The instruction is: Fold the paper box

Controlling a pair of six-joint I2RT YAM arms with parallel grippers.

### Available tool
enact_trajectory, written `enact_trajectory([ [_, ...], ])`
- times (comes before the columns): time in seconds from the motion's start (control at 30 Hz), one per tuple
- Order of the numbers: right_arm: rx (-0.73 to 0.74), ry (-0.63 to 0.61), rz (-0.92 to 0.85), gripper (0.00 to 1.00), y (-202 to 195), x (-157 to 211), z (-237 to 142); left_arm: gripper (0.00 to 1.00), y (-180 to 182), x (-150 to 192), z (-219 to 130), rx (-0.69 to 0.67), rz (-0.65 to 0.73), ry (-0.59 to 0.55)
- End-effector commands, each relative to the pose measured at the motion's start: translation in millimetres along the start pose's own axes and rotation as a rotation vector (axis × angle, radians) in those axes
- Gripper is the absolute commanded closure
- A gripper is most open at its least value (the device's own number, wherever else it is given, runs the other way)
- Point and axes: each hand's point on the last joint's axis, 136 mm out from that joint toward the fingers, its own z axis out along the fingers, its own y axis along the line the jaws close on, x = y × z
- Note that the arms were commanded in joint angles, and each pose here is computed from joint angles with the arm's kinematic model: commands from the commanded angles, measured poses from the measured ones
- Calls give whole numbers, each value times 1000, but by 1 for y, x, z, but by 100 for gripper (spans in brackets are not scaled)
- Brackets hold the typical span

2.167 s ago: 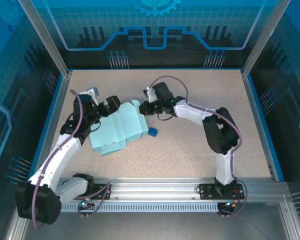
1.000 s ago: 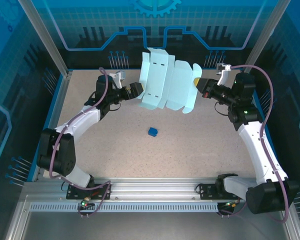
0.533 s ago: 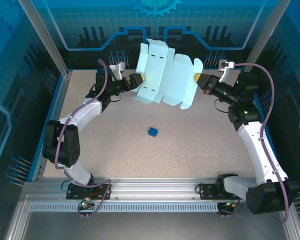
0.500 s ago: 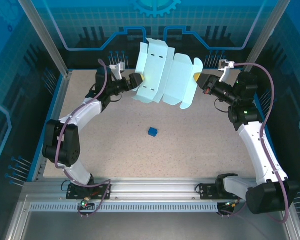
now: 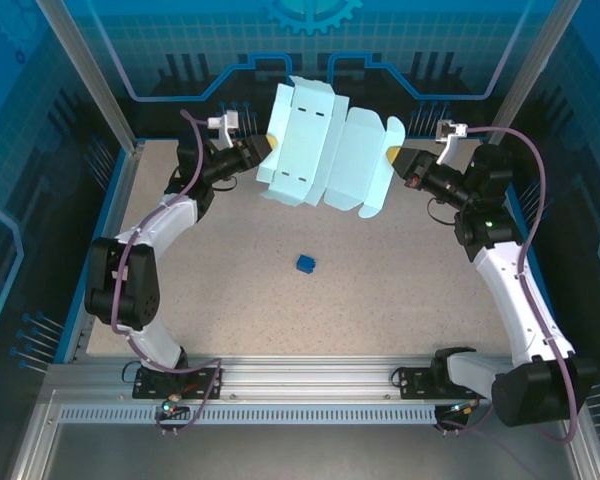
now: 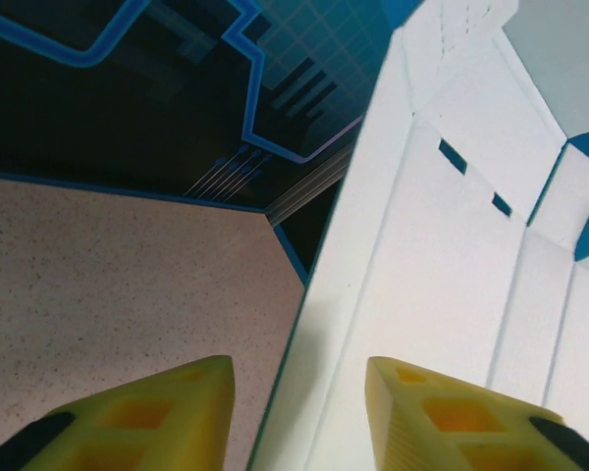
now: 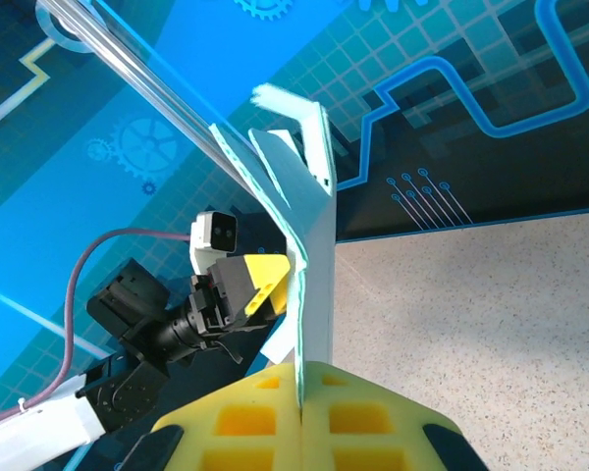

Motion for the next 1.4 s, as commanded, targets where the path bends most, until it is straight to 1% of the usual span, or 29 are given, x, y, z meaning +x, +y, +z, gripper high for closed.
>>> enact_trajectory([
  [0.0,-3,-16,7,100,-5,-2,3,64,-10,-1,-5,53,37,0],
  [0.17,21,-10,8,100,-15,3,6,84,-15,-1,-9,64,97,11],
  [0.27,56,1,2,100,-28,9,5,96,-20,-1,-14,57,167,18],
  [0.3,67,4,-5,100,-31,11,4,100,-20,0,-15,51,192,23],
  [0.33,86,7,-16,99,-37,14,4,100,-22,1,-18,41,219,30],
  [0.4,130,20,-53,90,-47,18,1,100,-23,4,-23,18,279,53],
  [0.43,175,31,-86,84,-55,21,-2,100,-25,5,-26,3,315,65],
  [0.53,312,97,-198,59,-77,32,-12,100,-29,10,-35,-40,425,120],
  [0.57,356,111,-246,52,-83,33,-17,100,-31,12,-38,-51,454,147],
  [0.67,412,156,-385,44,-88,35,-23,100,-37,15,-44,-66,507,220],
  [0.8,349,185,-540,37,-66,35,-14,100,-58,21,-46,-3,539,303],
  [0.83,331,197,-588,35,-59,35,-11,100,-64,23,-46,7,557,317],
  [0.87,311,211,-637,31,-52,37,-6,100,-69,27,-47,18,575,338],
  [0.9,303,217,-680,28,-47,37,-3,100,-74,30,-47,31,598,353],
  [1.03,210,273,-835,22,-24,44,16,100,-96,46,-48,91,671,414],
  [1.07,175,287,-861,20,-19,45,19,100,-101,48,-48,106,683,421],
  [1.13,155,290,-897,14,-16,42,24,100,-111,52,-48,129,715,432],
  [1.23,77,305,-945,10,-4,44,27,100,-127,58,-47,168,758,450],
  [1.3,21,330,-958,9,2,48,30,100,-137,64,-47,201,777,466],
  [1.37,-3,353,-967,9,3,49,32,100,-144,69,-46,226,791,481],
])
